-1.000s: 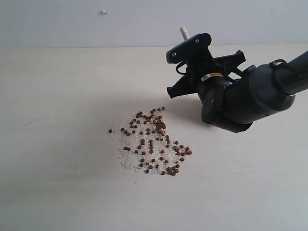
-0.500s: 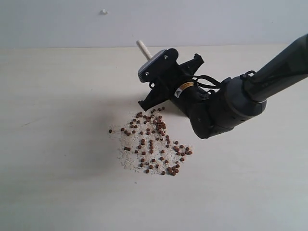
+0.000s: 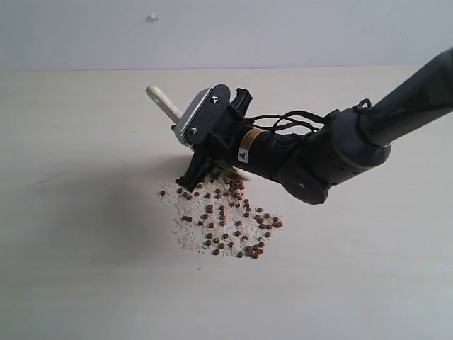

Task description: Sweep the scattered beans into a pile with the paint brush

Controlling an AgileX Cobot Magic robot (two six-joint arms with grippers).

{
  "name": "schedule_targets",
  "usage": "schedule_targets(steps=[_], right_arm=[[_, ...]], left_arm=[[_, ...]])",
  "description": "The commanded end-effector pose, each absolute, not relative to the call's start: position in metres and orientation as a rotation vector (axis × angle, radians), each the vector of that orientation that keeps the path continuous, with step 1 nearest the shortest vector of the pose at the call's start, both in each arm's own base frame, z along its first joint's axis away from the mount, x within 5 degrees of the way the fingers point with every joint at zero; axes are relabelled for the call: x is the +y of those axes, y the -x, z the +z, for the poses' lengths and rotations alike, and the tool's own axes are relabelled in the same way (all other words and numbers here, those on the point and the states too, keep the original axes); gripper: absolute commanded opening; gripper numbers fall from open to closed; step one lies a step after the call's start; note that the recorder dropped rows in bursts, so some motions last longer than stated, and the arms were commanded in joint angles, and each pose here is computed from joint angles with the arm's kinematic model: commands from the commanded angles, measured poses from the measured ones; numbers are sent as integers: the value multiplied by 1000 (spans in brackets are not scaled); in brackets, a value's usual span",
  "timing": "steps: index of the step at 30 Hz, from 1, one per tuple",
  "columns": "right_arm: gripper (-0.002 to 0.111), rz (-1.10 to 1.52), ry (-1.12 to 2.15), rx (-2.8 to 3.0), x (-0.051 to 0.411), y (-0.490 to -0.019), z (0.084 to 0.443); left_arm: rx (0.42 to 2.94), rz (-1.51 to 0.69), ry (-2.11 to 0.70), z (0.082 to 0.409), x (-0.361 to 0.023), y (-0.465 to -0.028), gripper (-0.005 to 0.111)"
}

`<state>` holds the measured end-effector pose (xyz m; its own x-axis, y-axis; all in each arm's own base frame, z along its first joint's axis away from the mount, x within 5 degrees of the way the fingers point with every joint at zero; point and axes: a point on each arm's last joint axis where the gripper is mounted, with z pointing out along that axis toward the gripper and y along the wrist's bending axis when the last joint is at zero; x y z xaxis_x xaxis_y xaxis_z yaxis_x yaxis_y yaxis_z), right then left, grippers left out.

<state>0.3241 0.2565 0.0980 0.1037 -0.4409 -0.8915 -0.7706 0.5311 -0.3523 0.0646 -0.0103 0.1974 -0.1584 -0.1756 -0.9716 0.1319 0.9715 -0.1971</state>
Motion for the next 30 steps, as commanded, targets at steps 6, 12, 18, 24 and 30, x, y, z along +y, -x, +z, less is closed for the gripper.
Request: schedule_targets(steps=[6, 12, 18, 24, 30], right_arm=[[0, 404, 1224, 1655, 255, -312, 108], [0, 335, 1263, 1651, 251, -312, 128], [0, 365, 1150, 1578, 252, -313, 161], [0, 375, 806, 1595, 242, -324, 188], [0, 275, 1031, 1470, 247, -320, 185]], left_arm=[[1705, -277, 41, 197, -10, -64, 0], [1705, -277, 41, 197, -10, -64, 0], [1705, -277, 41, 197, -10, -64, 0], [1705, -277, 41, 197, -10, -64, 0], [1705, -277, 41, 197, -10, -64, 0]])
